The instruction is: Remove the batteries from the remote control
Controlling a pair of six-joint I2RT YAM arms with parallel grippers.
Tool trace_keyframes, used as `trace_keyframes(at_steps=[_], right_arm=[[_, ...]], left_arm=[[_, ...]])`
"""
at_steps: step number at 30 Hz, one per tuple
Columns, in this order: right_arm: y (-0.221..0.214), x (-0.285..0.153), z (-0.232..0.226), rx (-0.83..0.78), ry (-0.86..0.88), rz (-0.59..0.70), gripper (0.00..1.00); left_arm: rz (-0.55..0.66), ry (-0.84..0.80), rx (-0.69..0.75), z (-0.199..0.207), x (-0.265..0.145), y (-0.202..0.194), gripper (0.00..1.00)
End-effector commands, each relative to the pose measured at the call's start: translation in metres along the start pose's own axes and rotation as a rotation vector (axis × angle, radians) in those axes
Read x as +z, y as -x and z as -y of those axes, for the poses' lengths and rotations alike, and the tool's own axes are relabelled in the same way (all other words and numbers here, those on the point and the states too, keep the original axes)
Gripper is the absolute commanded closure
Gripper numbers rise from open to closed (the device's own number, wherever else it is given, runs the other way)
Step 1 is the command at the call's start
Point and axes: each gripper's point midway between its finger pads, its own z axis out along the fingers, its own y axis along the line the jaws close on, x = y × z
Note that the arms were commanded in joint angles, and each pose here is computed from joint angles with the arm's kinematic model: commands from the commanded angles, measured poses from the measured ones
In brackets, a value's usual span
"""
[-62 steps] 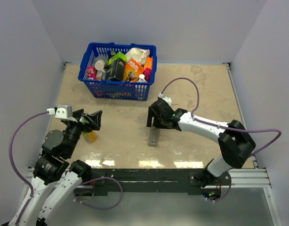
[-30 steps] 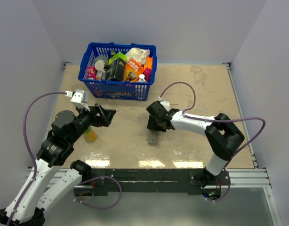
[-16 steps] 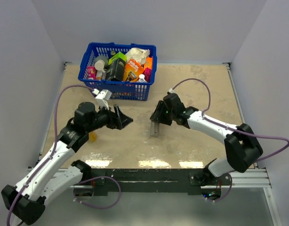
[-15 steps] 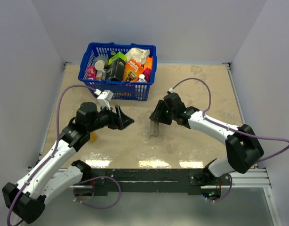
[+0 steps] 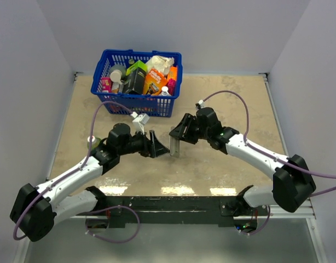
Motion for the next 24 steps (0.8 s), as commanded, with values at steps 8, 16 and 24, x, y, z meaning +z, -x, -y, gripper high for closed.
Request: trace_keyframes(at_steps=[8,16,24], right_arm=[[0.007,-0.01,-0.02,0.06,0.097,0.039,0.67],[0.006,-0.011,-0.019,0.069,0.104,0.041,0.67],[0.004,-0.012,-0.018,0.071,0.11,0.043,0.67]], left_arm=[[0.016,-0.115,-0.005,0.016,0.018,-0.008,0.27],[0.0,-0.104,-0.012,0.008,0.024,-0.017,0.32],[0.012,-0.139,-0.034,0.01,0.026,-0.019,0.39]])
